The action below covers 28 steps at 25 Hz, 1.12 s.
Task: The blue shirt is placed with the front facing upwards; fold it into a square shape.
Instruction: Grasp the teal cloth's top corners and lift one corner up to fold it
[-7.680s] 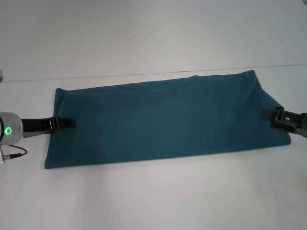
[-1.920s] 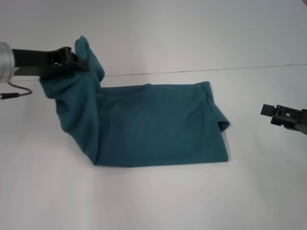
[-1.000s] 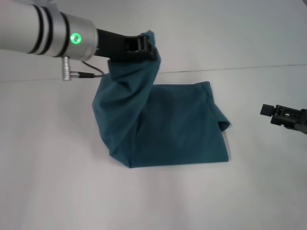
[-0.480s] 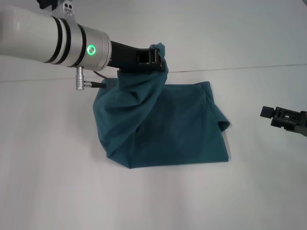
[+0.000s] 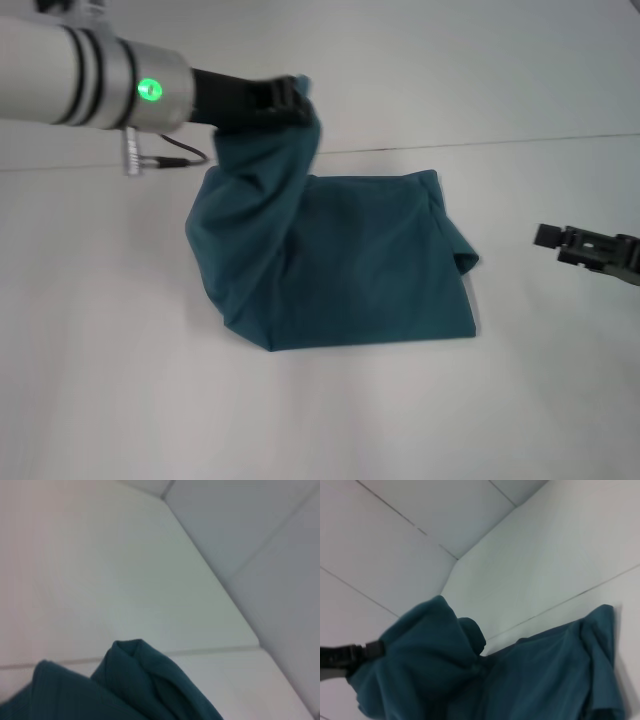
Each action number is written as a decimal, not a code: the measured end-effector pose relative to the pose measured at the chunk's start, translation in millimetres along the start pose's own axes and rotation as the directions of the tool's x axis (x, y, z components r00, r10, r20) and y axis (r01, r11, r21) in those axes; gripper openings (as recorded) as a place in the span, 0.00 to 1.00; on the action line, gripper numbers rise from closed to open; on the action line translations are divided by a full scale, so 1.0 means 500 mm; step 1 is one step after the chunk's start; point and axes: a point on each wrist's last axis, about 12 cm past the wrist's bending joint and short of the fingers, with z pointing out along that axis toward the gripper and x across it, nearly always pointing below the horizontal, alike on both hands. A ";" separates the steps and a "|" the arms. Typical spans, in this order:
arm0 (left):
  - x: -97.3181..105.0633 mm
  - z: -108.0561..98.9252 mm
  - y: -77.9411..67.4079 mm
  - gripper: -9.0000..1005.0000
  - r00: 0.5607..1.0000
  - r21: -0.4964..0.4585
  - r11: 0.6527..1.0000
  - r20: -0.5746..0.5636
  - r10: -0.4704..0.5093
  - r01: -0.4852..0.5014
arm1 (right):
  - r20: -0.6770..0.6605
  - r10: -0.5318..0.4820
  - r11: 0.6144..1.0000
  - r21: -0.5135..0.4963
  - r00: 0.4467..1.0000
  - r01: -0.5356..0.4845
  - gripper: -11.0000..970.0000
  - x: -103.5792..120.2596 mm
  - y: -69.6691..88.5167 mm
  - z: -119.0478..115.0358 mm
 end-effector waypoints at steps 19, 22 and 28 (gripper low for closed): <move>-0.037 -0.129 0.103 0.03 0.978 -0.002 0.993 0.173 -0.117 0.119 | 0.058 -0.522 0.845 -0.100 0.851 0.525 0.79 0.127 0.106 0.300; -0.042 -0.134 0.098 0.03 0.979 0.009 0.994 0.174 -0.107 0.107 | 0.031 -0.549 0.833 -0.060 0.835 0.550 0.61 0.135 0.117 0.336; -0.037 -0.135 0.089 0.03 0.983 0.021 0.996 0.163 -0.085 0.082 | 0.029 -0.587 0.809 0.001 0.809 0.587 0.36 0.142 0.136 0.376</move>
